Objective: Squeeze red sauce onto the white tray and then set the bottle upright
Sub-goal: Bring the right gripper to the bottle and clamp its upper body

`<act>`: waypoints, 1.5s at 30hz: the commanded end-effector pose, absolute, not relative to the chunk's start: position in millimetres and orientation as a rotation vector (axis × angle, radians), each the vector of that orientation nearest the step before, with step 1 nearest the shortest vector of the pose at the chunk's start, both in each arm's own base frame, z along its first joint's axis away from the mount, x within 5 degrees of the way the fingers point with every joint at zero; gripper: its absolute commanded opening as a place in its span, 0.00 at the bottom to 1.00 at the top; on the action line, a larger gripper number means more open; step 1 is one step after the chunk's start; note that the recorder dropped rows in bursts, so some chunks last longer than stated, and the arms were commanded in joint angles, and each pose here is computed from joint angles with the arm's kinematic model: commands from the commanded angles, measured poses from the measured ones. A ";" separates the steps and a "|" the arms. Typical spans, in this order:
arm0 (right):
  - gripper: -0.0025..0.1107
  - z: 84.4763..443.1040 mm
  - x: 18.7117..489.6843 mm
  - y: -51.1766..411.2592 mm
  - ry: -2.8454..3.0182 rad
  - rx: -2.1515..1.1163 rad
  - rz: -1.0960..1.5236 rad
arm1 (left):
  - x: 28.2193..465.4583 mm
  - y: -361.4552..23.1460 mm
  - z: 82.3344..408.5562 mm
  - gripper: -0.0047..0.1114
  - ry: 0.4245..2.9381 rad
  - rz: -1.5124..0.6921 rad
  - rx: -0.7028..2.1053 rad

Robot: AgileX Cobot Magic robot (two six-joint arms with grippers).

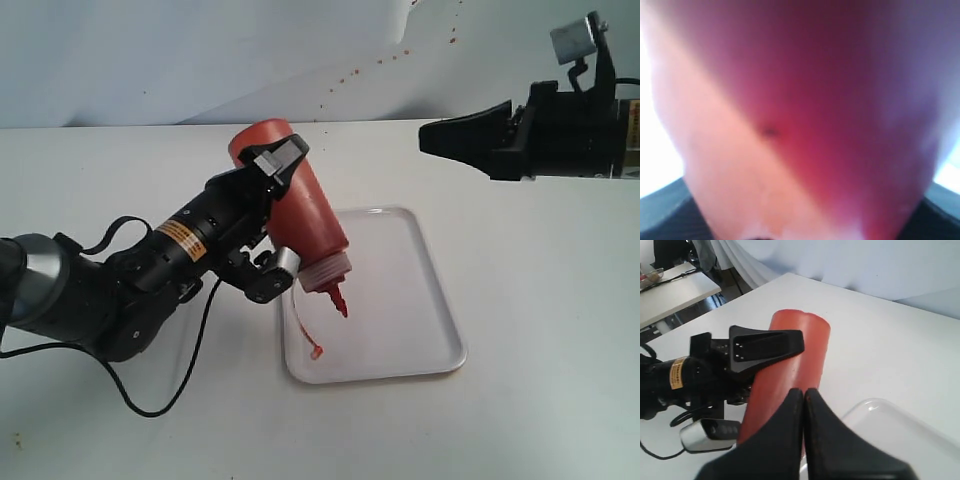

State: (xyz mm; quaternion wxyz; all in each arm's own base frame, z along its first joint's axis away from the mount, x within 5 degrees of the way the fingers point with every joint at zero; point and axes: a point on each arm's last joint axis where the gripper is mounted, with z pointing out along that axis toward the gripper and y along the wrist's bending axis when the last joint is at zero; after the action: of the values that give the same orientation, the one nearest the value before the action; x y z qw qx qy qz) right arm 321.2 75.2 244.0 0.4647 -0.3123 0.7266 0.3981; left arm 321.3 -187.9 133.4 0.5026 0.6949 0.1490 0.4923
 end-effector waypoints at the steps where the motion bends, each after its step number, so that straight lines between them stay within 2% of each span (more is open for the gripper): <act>1: 0.06 236.1 330.7 75.4 1.802 -0.801 0.948 | 324.1 -191.2 151.3 0.04 0.373 1.235 1.565; 3: 0.15 230.4 331.5 78.8 1.822 -0.849 0.895 | 324.7 -190.2 151.3 0.04 0.387 1.241 1.563; 5: 0.29 227.2 332.8 83.7 1.830 -0.880 0.837 | 324.7 -190.2 151.3 0.04 0.387 1.241 1.563; 11: 0.90 219.0 341.1 106.0 1.925 -0.804 0.640 | 324.1 -191.1 151.3 0.04 0.374 1.236 1.565; 12: 0.95 218.4 340.3 111.2 1.929 -0.808 0.633 | 324.1 -191.1 151.3 0.04 0.374 1.236 1.565; 20: 0.95 230.1 341.9 148.6 1.878 -0.849 0.727 | 324.1 -191.1 151.3 0.04 0.374 1.236 1.565; 26: 0.95 216.9 350.1 172.4 1.963 -0.908 0.795 | 324.1 -191.1 151.3 0.04 0.374 1.236 1.565; 45: 0.95 206.6 349.7 192.4 2.034 -0.974 0.782 | 324.3 -190.8 151.3 0.04 0.378 1.237 1.564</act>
State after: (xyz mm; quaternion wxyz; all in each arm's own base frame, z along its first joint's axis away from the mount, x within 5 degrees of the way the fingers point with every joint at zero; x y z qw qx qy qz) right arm 351.3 184.7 206.6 0.3645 -0.3682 0.7948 0.3160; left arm 322.5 -190.5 136.6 0.5046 0.6873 0.1543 0.4991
